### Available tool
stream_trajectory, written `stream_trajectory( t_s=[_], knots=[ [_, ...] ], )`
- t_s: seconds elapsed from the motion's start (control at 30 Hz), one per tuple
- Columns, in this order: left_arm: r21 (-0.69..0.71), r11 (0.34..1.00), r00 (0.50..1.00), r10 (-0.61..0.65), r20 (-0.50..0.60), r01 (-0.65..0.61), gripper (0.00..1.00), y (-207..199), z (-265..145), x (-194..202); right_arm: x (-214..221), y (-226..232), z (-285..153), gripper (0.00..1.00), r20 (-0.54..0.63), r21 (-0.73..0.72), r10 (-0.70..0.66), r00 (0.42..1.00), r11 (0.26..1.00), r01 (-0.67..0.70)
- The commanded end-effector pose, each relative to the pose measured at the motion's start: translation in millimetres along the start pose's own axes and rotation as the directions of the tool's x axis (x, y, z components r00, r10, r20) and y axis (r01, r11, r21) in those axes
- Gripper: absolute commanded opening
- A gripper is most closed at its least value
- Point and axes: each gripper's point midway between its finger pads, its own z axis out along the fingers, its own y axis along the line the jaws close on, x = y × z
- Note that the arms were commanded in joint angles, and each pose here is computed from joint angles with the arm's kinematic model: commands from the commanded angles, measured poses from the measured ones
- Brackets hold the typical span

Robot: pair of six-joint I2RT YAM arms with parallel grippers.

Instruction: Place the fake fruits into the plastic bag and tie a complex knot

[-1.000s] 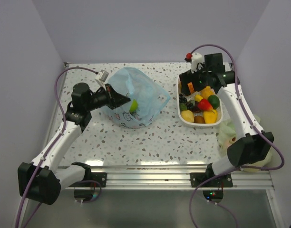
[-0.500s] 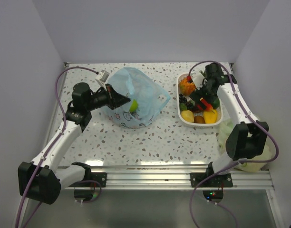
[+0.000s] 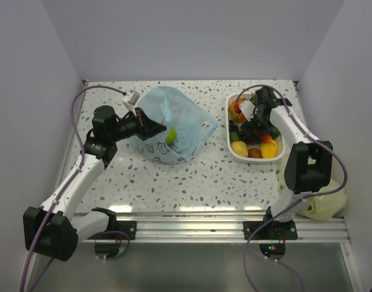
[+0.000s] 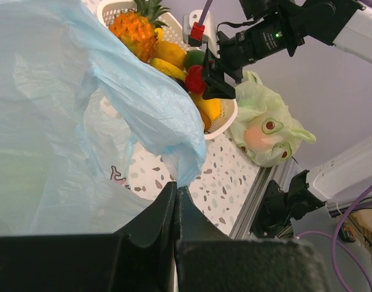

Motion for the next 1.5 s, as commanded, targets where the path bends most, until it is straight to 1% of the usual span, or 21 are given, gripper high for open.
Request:
stream_trajectory(
  t_s=[0.0,0.03,0.13,0.27,0.37,0.43,0.57,0.77,0.8,0.83,0.87,0.93,0.97,1.03,1.07,1.13,1.17,1.23,1.27,1.43,1.47],
  knots=[
    [0.014,0.998,0.998,0.056,0.025,-0.056,0.00,-6,0,-16,-4,-9,-4,0.72,0.016,0.037,-0.010,1.000,0.999,0.009],
    [0.013,0.998,0.998,0.054,0.026,-0.054,0.00,-6,0,-16,-5,-9,-6,0.67,0.017,0.035,-0.008,1.000,0.999,0.008],
    [0.015,0.998,0.998,0.055,0.027,-0.055,0.00,-7,-1,-17,-9,-7,-26,0.62,0.039,0.012,0.020,0.999,1.000,-0.021],
    [0.018,0.998,0.998,0.058,0.032,-0.059,0.00,-9,-1,-20,-35,-7,-76,0.55,0.164,-0.029,0.090,0.982,0.996,-0.087],
    [0.019,0.998,0.998,0.055,0.033,-0.055,0.00,-9,-1,-20,-54,1,-99,0.50,0.239,-0.103,0.151,0.959,0.986,-0.130],
    [0.024,0.999,0.998,0.048,0.033,-0.048,0.00,-10,0,-21,-70,21,-108,0.50,0.286,-0.230,0.199,0.937,0.964,-0.134],
    [0.046,0.998,0.998,0.043,0.038,-0.044,0.00,-14,1,-24,-123,56,-126,0.49,0.390,-0.426,0.332,0.859,0.892,-0.152],
    [0.096,0.995,0.999,0.018,0.026,-0.021,0.00,-21,3,-24,-200,129,-129,0.48,0.408,-0.637,0.443,0.798,0.764,-0.099],
    [0.099,0.995,1.000,0.016,0.025,-0.019,0.00,-22,3,-24,-219,130,-132,0.48,0.457,-0.640,0.455,0.764,0.765,-0.073],
    [0.104,0.994,1.000,0.012,0.026,-0.015,0.00,-22,4,-24,-230,144,-135,0.48,0.438,-0.674,0.490,0.754,0.734,-0.084],
    [0.111,0.994,1.000,0.007,0.023,-0.010,0.00,-23,4,-24,-251,142,-137,0.48,0.496,-0.667,0.502,0.709,0.743,-0.060],
    [0.122,0.993,1.000,-0.003,0.026,0.000,0.00,-25,5,-25,-272,150,-136,0.47,0.522,-0.680,0.534,0.665,0.731,-0.053],
    [0.128,0.992,1.000,-0.011,0.023,0.008,0.00,-24,5,-23,-289,147,-127,0.46,0.544,-0.679,0.565,0.620,0.731,-0.071],
    [0.144,0.989,0.999,-0.033,0.028,0.029,0.00,-27,6,-24,-306,157,-115,0.42,0.532,-0.697,0.598,0.600,0.711,-0.092],
    [0.151,0.988,0.999,-0.045,0.018,0.042,0.00,-26,7,-21,-321,155,-114,0.42,0.564,-0.691,0.606,0.561,0.718,-0.081],
    [0.159,0.986,0.998,-0.056,0.017,0.052,0.00,-28,7,-22,-338,167,-97,0.46,0.542,-0.715,0.636,0.549,0.692,-0.097],
    [0.162,0.985,0.998,-0.058,0.014,0.055,0.00,-28,8,-22,-351,166,-98,0.63,0.568,-0.713,0.644,0.512,0.696,-0.084],
    [0.158,0.986,0.998,-0.059,0.011,0.057,0.00,-27,7,-20,-367,168,-90,0.72,0.560,-0.725,0.667,0.492,0.681,-0.098],
    [0.154,0.987,0.998,-0.059,0.013,0.057,0.00,-27,6,-20,-372,167,-88,0.86,0.555,-0.728,0.674,0.487,0.677,-0.108],
    [0.131,0.990,0.998,-0.054,0.018,0.052,0.00,-25,5,-19,-358,168,-102,0.99,0.568,-0.705,0.637,0.521,0.703,-0.092],
    [0.126,0.991,0.998,-0.053,0.021,0.050,0.00,-24,5,-20,-344,171,-102,0.99,0.542,-0.701,0.626,0.560,0.704,-0.109]
  ],
)
